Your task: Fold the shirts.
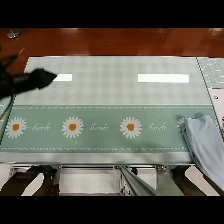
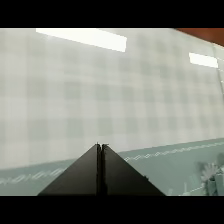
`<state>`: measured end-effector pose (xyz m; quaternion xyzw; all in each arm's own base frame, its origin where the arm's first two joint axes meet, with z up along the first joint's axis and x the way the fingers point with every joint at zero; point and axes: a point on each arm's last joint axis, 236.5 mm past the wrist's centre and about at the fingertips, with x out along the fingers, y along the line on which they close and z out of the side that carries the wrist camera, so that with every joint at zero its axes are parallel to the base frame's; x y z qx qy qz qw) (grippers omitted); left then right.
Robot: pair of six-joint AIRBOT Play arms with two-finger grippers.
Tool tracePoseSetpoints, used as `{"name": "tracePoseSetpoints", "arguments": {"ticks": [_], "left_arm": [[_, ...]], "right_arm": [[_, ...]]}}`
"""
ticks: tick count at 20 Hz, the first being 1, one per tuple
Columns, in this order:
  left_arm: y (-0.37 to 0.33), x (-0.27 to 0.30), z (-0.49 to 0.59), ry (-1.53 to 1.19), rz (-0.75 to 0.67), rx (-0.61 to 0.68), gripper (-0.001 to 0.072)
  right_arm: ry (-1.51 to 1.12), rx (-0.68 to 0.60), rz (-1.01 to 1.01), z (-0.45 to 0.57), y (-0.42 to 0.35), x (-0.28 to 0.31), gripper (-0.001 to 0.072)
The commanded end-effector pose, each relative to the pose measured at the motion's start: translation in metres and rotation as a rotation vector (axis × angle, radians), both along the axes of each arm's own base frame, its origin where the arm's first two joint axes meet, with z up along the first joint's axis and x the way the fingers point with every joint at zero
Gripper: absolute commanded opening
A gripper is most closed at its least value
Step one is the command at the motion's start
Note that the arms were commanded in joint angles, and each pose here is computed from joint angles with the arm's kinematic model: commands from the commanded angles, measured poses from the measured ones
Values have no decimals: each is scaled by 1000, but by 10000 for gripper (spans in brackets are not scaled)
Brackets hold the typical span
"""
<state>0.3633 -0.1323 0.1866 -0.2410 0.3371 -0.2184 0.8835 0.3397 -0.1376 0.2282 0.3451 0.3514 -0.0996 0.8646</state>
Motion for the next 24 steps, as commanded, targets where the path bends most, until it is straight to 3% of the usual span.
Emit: {"name": "tracePoseSetpoints", "arguments": {"ticks": [1, 3, 5, 6, 11, 24], "left_arm": [[-46, 33, 64, -87, -183, 66, 17], [-65, 42, 46, -40, -202, 169, 17], [-57, 46, -10, 68, -144, 346, 17], [-50, 43, -43, 128, -129, 427, 18], [-17, 12, -158, 388, -134, 528, 19], [-6, 19, -160, 402, -109, 526, 20]], "right_arm": [[-175, -53, 467, 39, 144, 77, 23], [-51, -231, 675, -9, 206, 80, 23], [148, -446, 689, -78, 212, 79, 22], [234, -496, 671, -110, 210, 76, 22], [462, -429, 631, -214, 202, 50, 23], [447, -425, 619, -217, 203, 56, 22]]}}
